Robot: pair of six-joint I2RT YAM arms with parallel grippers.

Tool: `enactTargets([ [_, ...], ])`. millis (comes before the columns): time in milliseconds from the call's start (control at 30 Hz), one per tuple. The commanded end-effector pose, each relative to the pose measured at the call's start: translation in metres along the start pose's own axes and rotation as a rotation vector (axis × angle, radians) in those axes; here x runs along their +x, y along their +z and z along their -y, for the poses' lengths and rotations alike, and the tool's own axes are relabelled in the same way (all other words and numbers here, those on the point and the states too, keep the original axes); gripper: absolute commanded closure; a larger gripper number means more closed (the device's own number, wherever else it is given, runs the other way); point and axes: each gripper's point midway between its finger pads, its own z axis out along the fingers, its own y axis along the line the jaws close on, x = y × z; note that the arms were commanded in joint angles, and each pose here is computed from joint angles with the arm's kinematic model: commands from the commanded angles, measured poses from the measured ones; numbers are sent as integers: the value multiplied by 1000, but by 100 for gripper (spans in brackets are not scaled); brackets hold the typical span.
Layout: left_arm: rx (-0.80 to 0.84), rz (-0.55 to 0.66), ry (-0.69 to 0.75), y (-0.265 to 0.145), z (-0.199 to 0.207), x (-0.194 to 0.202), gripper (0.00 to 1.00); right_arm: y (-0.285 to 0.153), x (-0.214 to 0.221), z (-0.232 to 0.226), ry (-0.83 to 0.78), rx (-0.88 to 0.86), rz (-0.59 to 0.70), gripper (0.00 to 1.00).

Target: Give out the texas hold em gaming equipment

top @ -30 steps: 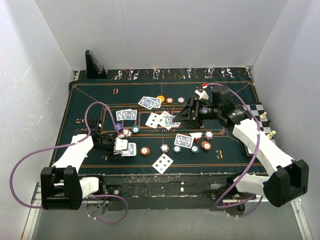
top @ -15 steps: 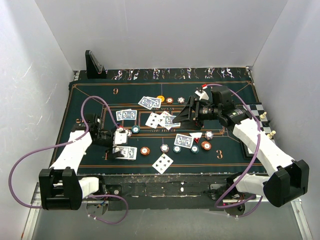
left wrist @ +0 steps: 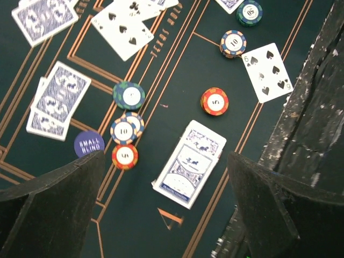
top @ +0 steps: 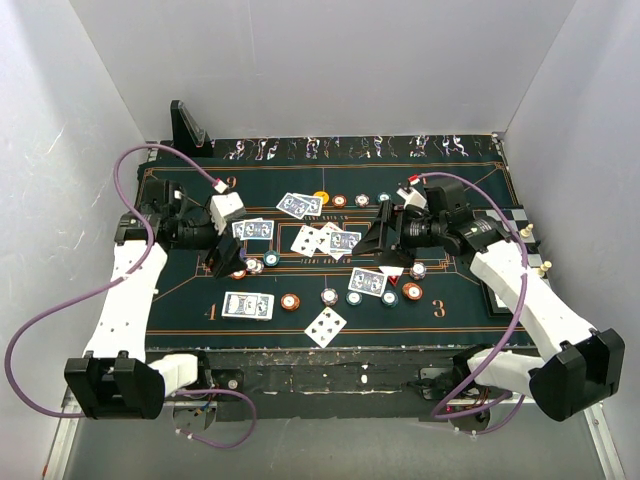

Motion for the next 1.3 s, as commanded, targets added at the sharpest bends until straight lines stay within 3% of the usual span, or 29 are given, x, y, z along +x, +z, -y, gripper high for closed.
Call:
enactTargets([
  [0,-98,-100,-246,-18,-6,-1,2,-17,-3,11,-100,95,63,11],
  [100,-135,-167,-308,-22,-13,7,2,-21,-6,42,-120,234,115,10],
  [300,-281,-167,-406,-23,-31,17,2,-37,-27,101,-199,465,329,9],
  [467,-395,-194,-473,-22,-53,29,2,-51,-36,138,-128,634,349,6],
  [600,-444,-211,-510,-18,-65,40,2,-52,-33,163,-60,752,280,6],
  [733,-485,-219,-551,-18,-77,54,2,-51,-32,169,-60,775,270,7],
  [1267,-552,-167,-693,1,-150,104,2,-69,-73,227,9,899,487,6],
])
